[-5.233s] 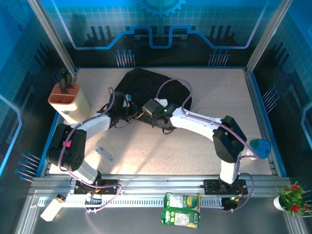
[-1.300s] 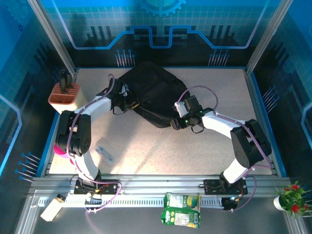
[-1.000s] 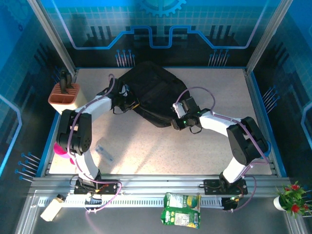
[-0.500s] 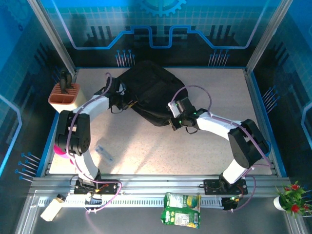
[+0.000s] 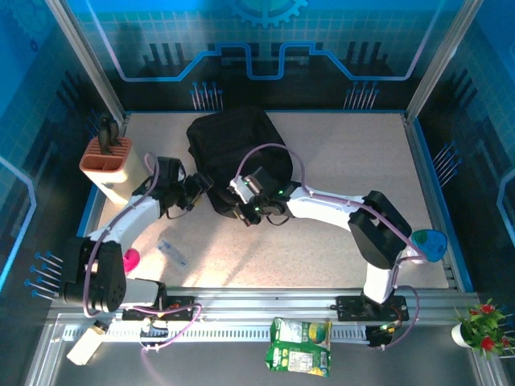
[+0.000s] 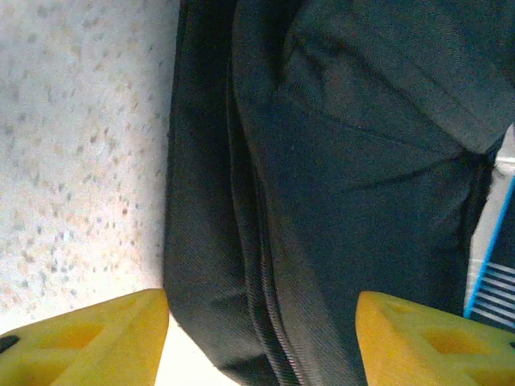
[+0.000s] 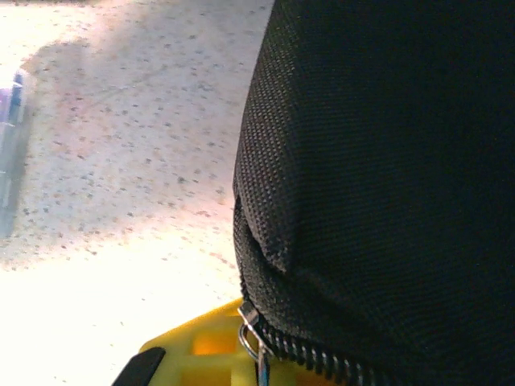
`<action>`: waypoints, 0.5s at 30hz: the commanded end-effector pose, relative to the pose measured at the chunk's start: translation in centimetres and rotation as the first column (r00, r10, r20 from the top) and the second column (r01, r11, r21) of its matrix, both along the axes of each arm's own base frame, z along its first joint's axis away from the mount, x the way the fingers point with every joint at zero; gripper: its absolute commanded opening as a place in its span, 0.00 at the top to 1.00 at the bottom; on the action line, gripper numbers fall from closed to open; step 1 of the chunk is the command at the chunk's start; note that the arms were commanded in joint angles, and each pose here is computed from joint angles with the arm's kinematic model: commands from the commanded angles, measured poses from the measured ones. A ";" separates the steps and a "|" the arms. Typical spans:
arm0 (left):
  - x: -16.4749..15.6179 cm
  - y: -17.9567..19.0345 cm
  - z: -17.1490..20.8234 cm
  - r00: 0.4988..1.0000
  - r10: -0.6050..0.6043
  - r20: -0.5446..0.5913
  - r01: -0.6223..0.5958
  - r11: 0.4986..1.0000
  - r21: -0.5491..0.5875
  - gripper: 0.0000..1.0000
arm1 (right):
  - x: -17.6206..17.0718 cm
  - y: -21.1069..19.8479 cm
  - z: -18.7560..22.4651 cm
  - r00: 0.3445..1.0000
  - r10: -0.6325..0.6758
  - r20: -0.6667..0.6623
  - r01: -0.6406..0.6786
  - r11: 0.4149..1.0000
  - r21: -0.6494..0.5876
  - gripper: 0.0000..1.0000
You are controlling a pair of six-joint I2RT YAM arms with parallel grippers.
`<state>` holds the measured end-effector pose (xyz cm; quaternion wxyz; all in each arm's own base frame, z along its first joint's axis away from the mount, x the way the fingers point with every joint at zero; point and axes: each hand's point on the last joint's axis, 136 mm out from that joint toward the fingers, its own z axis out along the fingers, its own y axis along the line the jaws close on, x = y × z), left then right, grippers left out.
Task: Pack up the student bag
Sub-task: Zip the student bag at the top-center of the table.
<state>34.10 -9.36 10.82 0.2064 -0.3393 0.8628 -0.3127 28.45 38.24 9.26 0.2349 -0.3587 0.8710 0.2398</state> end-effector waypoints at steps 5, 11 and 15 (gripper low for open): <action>-0.9 -3.1 0.5 0.997 0.078 0.007 -0.073 0.961 -0.267 0.35 | -1.8 3.1 1.4 0.997 0.071 -0.033 -0.069 0.996 0.060 1.00; -0.6 -4.7 -1.3 0.997 0.071 -0.030 -0.077 0.949 -0.306 0.38 | -1.9 3.0 1.6 0.997 0.064 -0.044 -0.061 0.996 0.064 1.00; 0.1 -5.4 -2.0 0.997 0.066 -0.033 -0.073 0.949 -0.307 0.52 | -1.9 2.4 1.4 0.998 0.036 -0.050 -0.033 0.998 0.049 1.00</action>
